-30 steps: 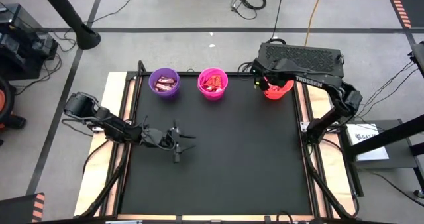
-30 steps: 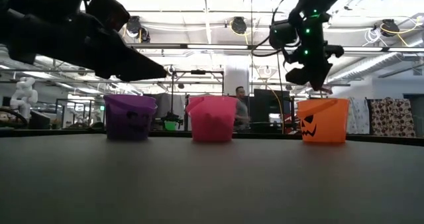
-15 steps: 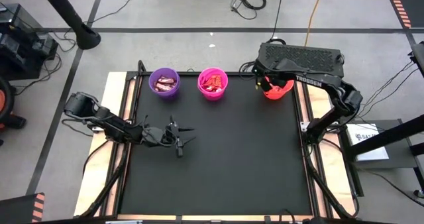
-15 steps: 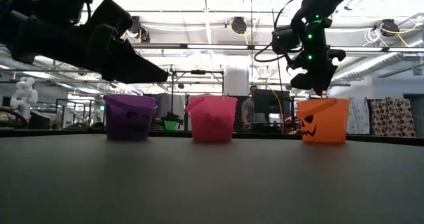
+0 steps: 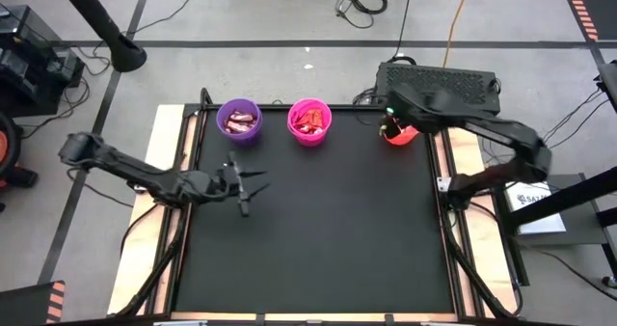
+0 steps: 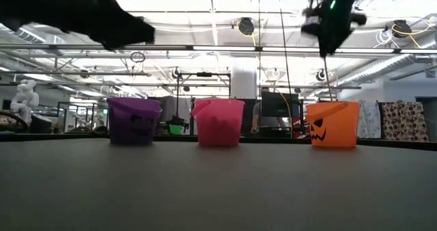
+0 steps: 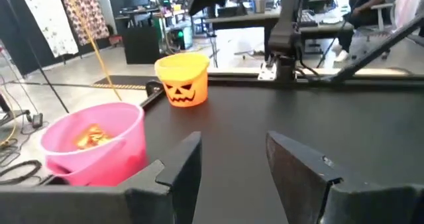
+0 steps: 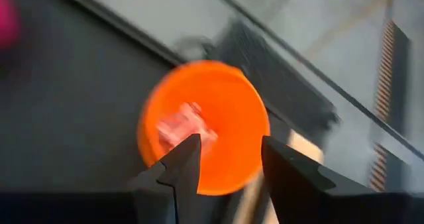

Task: Sort candy by brand, put in halloween buckets
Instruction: Return to Home Position

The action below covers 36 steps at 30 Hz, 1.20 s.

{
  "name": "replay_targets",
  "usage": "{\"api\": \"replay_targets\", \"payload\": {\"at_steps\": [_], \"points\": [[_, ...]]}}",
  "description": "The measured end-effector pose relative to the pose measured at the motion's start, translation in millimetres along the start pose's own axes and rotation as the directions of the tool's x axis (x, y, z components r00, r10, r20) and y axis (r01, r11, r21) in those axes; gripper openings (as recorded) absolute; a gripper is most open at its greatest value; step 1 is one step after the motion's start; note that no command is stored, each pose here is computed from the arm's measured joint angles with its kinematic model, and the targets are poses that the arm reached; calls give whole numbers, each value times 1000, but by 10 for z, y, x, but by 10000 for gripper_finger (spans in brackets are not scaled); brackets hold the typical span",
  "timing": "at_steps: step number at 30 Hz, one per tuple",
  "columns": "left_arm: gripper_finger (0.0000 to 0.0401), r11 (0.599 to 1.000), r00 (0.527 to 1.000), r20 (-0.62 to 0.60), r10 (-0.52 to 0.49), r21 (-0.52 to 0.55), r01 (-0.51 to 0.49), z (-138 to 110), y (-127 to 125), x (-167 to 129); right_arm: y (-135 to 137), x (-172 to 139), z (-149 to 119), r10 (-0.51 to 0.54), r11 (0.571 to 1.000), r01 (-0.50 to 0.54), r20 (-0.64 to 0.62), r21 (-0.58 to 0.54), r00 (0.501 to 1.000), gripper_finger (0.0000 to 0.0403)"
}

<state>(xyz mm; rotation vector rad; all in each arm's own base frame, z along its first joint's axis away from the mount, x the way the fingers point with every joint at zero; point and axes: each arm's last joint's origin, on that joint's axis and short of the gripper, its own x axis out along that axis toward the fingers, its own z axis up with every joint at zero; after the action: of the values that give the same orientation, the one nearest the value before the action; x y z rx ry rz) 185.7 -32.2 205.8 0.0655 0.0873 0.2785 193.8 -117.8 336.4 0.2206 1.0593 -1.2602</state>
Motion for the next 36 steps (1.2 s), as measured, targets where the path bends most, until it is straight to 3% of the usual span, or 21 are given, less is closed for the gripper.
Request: {"api": "replay_targets", "payload": {"at_steps": [4,8,13,17,23,29,32,34,36], "points": [[176,999,1000,11,1,-54,0,112,124,-206,-57,-463,-184,187,976,-209,244,67,952,148],[176,997,1000,-6,-12,-78,12,137,221,-376,41,-644,-494,407,903,-427,400,-42,821,148],[176,991,999,-16,-30,-134,27,141,329,-573,216,-539,-972,593,788,-590,478,-177,648,148],[176,988,999,-14,-30,-151,28,132,404,-701,362,-375,-1290,673,698,-673,545,-245,500,148],[176,984,999,-12,-31,-174,29,-17,442,-774,550,-166,-1635,789,510,-752,576,-418,215,148],[176,985,999,-5,-36,-168,34,-336,402,-725,640,122,-1917,813,408,-773,579,-485,66,115],[176,986,998,3,-59,-154,59,-446,379,-703,644,230,-2002,807,364,-784,591,-503,-4,66],[176,982,996,37,-80,-169,85,-453,369,-697,639,262,-2038,815,307,-781,574,-544,-79,24],[176,978,994,54,-100,-179,108,-480,359,-691,644,311,-2091,830,259,-766,541,-588,-135,9]]}}
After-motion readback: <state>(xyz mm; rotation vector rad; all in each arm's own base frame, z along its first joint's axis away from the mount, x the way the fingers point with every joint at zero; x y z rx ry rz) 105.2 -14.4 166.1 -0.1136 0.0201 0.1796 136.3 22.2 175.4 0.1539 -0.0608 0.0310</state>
